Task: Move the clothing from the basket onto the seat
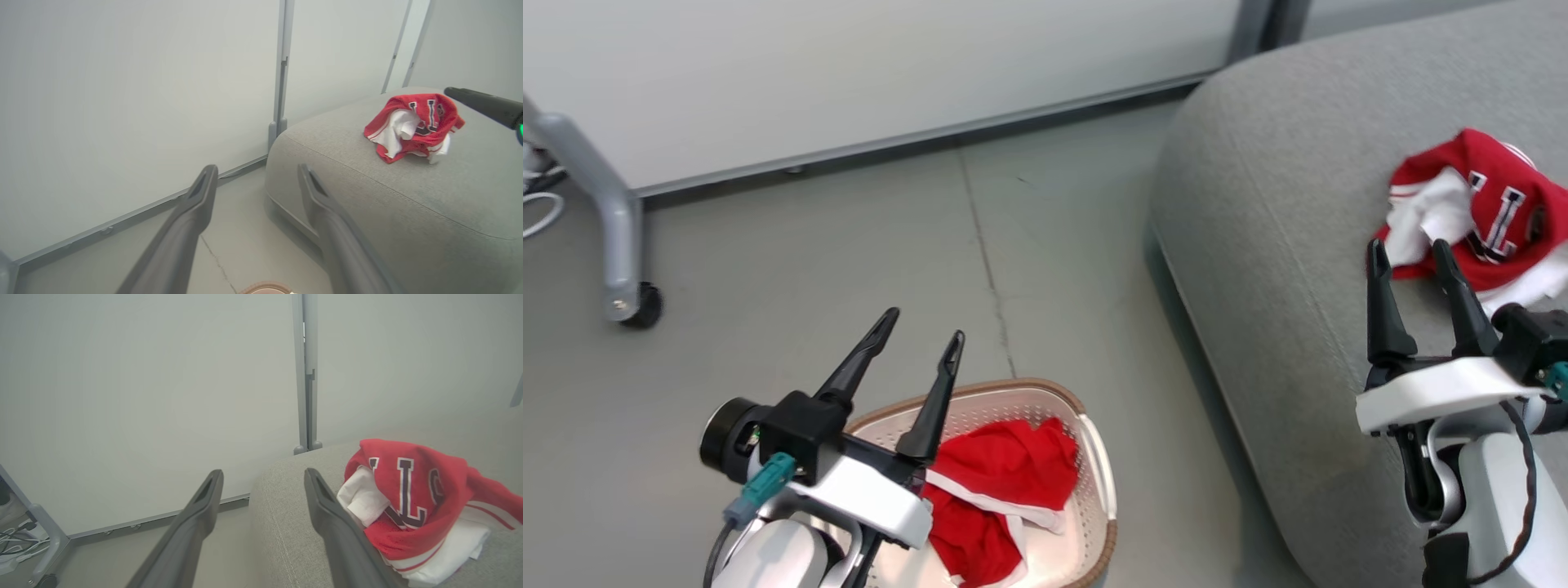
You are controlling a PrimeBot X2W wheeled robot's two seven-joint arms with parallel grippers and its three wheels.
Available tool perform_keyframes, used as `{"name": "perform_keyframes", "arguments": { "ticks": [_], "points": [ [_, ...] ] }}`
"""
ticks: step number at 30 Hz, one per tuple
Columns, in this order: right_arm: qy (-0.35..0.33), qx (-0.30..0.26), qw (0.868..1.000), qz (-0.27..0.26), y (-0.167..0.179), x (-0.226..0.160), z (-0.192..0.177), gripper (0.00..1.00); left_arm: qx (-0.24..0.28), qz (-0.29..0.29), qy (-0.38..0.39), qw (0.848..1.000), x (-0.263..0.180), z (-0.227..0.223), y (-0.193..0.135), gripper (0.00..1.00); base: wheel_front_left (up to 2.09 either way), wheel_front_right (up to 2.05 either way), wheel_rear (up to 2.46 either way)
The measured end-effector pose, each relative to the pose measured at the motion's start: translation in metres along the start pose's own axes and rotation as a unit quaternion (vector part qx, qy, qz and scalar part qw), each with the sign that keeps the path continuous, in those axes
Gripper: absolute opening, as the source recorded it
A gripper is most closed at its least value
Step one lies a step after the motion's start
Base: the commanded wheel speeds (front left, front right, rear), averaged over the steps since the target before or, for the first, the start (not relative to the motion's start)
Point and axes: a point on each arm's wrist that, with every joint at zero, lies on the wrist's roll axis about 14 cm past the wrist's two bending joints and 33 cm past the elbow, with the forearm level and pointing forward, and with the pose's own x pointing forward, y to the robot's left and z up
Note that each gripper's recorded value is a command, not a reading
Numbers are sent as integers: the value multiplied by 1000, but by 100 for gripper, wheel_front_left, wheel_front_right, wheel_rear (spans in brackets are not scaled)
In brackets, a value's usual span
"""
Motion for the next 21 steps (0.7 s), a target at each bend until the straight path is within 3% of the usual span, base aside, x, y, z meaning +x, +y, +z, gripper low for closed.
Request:
{"name": "perform_keyframes", "arguments": {
  "ticks": [11,21],
  "points": [
    [-14,9,995,103,75,-6,18,100,1,155,-28,987,-61,20,70,100,0,0,0],
    [-15,7,990,140,99,-28,27,100,2,250,-56,967,-110,34,108,100,0,0,0]
  ]
}}
